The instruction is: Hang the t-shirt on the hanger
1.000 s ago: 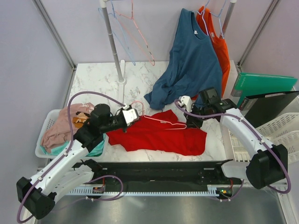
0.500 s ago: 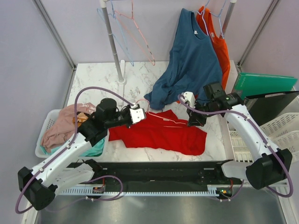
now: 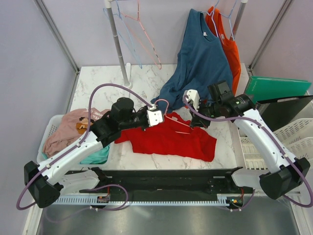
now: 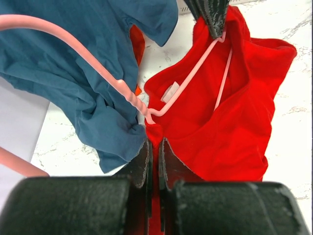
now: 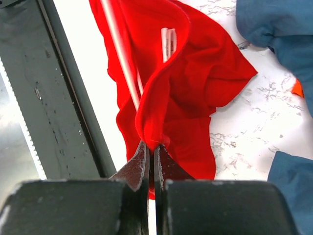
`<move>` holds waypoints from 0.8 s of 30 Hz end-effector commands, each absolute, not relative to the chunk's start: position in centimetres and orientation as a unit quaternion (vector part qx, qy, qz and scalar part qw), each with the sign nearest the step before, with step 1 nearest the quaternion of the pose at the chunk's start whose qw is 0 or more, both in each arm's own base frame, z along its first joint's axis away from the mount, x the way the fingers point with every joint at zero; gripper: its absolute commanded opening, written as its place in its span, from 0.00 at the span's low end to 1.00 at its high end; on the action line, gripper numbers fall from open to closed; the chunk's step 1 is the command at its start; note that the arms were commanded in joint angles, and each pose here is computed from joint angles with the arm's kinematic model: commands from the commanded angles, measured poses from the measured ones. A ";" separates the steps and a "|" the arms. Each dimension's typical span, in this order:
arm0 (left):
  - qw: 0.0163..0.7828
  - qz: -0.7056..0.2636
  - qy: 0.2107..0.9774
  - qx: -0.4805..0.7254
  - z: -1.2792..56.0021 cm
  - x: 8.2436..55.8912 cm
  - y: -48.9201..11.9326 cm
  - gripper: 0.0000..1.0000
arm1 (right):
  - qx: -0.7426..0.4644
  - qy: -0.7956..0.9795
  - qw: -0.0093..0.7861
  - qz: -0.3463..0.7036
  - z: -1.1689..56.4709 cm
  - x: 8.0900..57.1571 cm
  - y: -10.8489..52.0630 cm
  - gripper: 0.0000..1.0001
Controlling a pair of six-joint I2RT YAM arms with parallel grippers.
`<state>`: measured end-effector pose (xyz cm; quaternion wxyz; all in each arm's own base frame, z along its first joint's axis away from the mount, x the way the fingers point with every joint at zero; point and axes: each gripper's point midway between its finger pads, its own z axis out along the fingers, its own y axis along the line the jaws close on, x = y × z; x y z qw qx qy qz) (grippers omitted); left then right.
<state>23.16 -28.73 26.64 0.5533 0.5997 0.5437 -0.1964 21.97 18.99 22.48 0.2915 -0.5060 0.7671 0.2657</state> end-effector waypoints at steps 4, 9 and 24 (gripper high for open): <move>0.590 -0.224 0.514 0.581 30.7 22.6 -29.7 0.02 | -0.501 0.750 0.330 0.278 25.1 22.6 20.2 0.01; 0.596 -0.234 0.521 0.564 31.5 22.9 -30.1 0.02 | -0.504 0.739 0.336 0.293 25.5 22.0 21.0 0.14; 0.597 -0.278 0.510 0.554 32.5 21.8 -31.0 0.02 | -0.510 0.718 0.352 0.317 26.7 22.0 22.7 0.36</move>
